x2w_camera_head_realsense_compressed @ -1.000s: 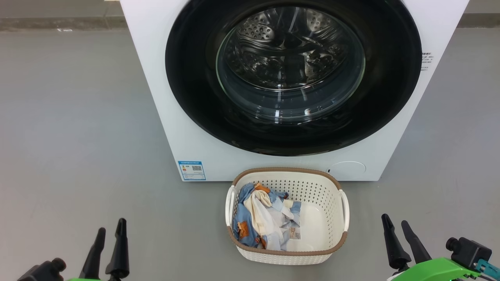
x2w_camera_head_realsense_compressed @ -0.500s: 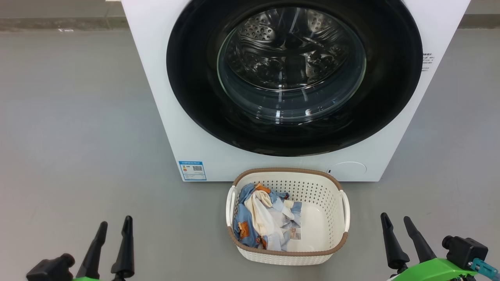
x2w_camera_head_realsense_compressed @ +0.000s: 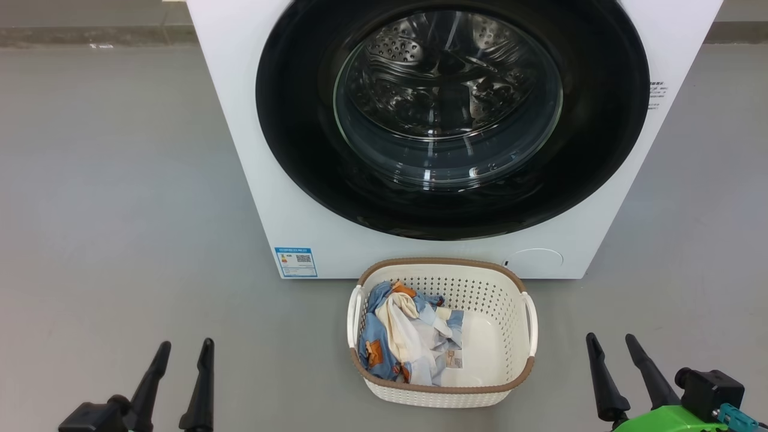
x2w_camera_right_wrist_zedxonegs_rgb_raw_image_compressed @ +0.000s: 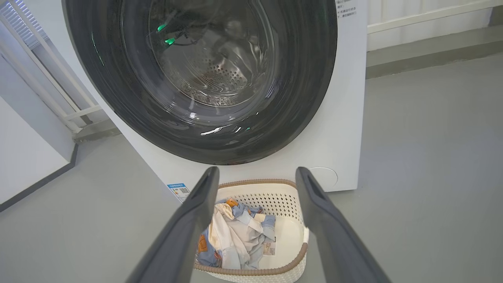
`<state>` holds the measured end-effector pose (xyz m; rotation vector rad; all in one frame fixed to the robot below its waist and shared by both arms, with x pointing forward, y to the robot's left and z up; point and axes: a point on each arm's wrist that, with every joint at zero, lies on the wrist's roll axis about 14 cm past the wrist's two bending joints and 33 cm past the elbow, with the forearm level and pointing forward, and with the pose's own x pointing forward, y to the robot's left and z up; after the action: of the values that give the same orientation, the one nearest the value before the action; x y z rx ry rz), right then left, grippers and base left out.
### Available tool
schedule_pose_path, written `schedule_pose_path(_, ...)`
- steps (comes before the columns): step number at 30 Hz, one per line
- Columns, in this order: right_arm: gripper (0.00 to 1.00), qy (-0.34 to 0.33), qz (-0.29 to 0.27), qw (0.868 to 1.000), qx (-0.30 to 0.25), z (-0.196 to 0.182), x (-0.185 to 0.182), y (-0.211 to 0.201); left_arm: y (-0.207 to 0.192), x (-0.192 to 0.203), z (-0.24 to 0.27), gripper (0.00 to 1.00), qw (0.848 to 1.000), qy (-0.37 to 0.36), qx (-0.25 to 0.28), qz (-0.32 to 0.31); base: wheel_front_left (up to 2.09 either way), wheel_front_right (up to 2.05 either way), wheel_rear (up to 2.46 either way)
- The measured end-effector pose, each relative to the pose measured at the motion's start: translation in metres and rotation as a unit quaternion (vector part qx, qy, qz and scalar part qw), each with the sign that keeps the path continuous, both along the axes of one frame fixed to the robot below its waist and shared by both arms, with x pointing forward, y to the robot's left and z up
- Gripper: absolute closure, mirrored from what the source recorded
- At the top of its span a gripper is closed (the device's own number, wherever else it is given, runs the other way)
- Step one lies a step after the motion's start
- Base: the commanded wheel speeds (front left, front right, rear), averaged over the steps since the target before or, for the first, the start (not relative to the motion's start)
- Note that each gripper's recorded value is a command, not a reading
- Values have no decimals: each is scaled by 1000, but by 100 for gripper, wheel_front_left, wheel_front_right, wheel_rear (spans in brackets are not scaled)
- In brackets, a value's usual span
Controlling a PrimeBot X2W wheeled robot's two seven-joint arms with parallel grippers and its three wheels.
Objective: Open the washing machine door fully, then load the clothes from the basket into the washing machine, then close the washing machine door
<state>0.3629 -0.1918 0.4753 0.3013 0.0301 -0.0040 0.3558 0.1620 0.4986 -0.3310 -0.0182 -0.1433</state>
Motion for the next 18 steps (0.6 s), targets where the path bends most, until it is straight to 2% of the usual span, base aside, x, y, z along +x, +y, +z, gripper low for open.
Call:
schedule_pose_path(11,0,-2,5,998,-59,-3,-8,-2,-4,-1,4,0,998,-20,59,-14,0,0,0)
schedule_pose_path(18,0,-4,7,997,-73,-2,-9,-2,-7,-1,5,0,997,-25,69,-18,0,0,0)
